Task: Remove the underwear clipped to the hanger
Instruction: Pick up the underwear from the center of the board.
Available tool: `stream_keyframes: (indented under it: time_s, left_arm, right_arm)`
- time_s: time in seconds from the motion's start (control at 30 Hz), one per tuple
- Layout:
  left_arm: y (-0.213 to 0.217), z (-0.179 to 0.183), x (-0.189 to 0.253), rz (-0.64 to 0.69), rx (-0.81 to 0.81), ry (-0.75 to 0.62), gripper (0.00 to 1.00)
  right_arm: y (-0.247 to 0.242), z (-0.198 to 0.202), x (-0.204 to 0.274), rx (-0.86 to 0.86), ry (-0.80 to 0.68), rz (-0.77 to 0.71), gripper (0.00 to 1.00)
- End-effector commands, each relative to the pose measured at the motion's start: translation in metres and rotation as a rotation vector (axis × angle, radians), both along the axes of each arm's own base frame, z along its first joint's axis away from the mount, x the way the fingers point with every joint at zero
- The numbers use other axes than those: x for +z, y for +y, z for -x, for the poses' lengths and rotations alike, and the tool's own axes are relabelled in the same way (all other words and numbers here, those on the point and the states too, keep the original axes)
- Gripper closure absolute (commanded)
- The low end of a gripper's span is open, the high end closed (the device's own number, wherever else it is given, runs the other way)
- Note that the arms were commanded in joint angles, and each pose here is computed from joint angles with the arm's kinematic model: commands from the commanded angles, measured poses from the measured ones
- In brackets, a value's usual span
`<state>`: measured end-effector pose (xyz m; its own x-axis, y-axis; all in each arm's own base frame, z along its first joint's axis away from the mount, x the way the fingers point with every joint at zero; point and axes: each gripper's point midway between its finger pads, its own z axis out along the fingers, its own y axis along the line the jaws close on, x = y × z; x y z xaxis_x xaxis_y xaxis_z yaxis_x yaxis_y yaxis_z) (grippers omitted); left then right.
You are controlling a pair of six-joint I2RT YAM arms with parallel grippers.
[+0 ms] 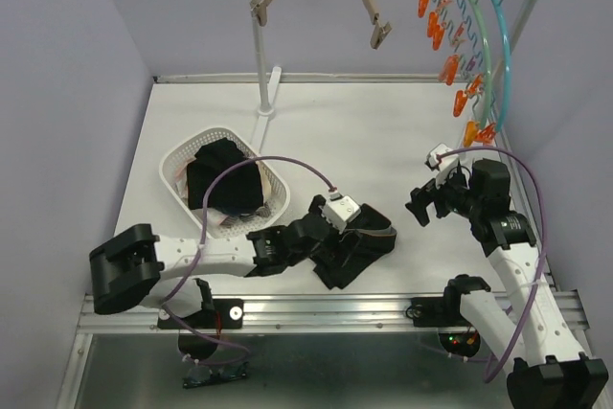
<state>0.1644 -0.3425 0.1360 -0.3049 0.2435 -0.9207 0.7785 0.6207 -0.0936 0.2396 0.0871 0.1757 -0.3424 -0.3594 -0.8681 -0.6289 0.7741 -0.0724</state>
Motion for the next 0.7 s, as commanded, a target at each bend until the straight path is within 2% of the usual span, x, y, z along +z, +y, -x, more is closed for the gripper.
stream_keyframes:
  time_s: [0.0,0.1,0.27,0.3,0.37,0.47,0.53,0.57,0.67]
  left_arm:
    - [-0.014,-0.019,0.003,-0.007,0.097,-0.077,0.01]
    - [-0.028,-0.023,-0.026,-0.087,0.073,-0.086,0.01]
    - [-0.057,-0.025,-0.049,-0.173,0.02,-0.089,0.02]
    - [-0.057,-0.026,-0.066,-0.218,0.02,-0.074,0.08]
    - [-0.061,-0.03,-0.073,-0.24,0.052,-0.068,0.15]
    - [-0.057,-0.029,-0.09,-0.274,0.069,-0.047,0.35]
    - [-0.052,-0.031,-0.093,-0.282,0.091,-0.049,0.84]
    - [-0.051,-0.031,-0.088,-0.266,0.108,-0.05,0.96]
    - [-0.043,-0.033,-0.078,-0.25,0.132,-0.068,1.0]
  right_arm:
    - [-0.002,-0.007,0.007,-0.01,-0.048,-0.018,0.0]
    - [-0.002,-0.007,0.008,-0.007,-0.05,-0.026,0.0]
    - [-0.005,-0.007,0.01,-0.017,-0.058,-0.029,0.0]
    - [-0.006,-0.007,0.01,-0.023,-0.059,-0.028,0.0]
    - [-0.007,-0.007,0.011,-0.027,-0.063,-0.029,0.0]
    - [-0.008,-0.007,0.013,-0.029,-0.07,-0.032,0.0]
    - [-0.008,-0.007,0.012,-0.028,-0.069,-0.031,0.0]
    - [-0.009,-0.007,0.012,-0.031,-0.069,-0.032,0.0]
    - [-0.009,-0.007,0.013,-0.03,-0.072,-0.031,0.0]
